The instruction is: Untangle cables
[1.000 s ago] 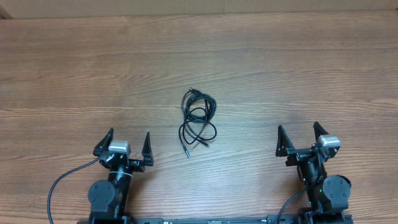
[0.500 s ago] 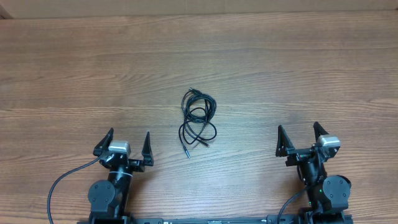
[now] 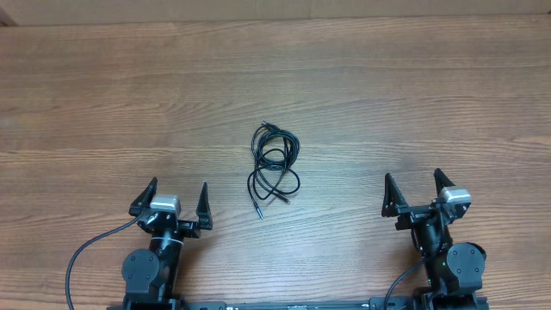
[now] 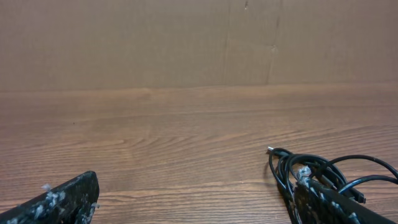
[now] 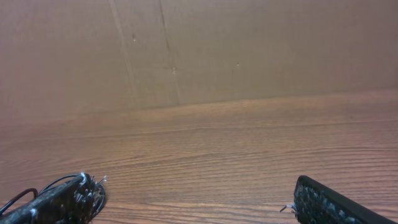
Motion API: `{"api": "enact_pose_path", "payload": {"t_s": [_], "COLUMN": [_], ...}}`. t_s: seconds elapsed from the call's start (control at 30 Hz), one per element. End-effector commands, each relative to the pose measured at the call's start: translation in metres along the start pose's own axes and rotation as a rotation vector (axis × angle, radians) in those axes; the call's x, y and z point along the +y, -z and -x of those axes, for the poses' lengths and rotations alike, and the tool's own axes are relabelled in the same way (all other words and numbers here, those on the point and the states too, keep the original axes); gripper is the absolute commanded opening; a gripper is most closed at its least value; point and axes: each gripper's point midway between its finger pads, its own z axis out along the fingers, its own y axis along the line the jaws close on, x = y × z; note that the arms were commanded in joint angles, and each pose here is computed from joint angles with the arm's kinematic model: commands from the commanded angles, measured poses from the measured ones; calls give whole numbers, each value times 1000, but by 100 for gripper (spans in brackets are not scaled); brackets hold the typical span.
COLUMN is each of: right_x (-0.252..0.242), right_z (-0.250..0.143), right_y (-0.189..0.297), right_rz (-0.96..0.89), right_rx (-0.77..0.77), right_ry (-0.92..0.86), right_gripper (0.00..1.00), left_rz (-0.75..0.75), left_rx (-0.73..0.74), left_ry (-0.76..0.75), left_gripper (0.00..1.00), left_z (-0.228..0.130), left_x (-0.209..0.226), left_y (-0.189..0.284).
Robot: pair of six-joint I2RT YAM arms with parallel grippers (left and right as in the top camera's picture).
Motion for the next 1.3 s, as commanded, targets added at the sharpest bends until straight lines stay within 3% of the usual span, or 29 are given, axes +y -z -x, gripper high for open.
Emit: {"api": "enact_pose_path", "payload": {"t_s": [0.0, 0.3, 0.77, 1.27], "right_x": [0, 0, 9, 15], "right_z": [-2, -2, 5, 31], "right_y": [0, 0, 3, -3], "right_rz": [2, 3, 42, 12], "right_rx": [-2, -4, 26, 260], "right_ry": [1, 0, -110, -134], "right_gripper": [100, 100, 100, 100], "left_rz": [-8, -2, -18, -120], "left_rx": [-4, -4, -16, 319], "left_ry": [13, 14, 174, 222], "left_gripper": [100, 100, 100, 100], "left_z": [0, 0, 20, 66], "left_x": [-1, 0, -3, -25], "left_y": [0, 0, 2, -43]}}
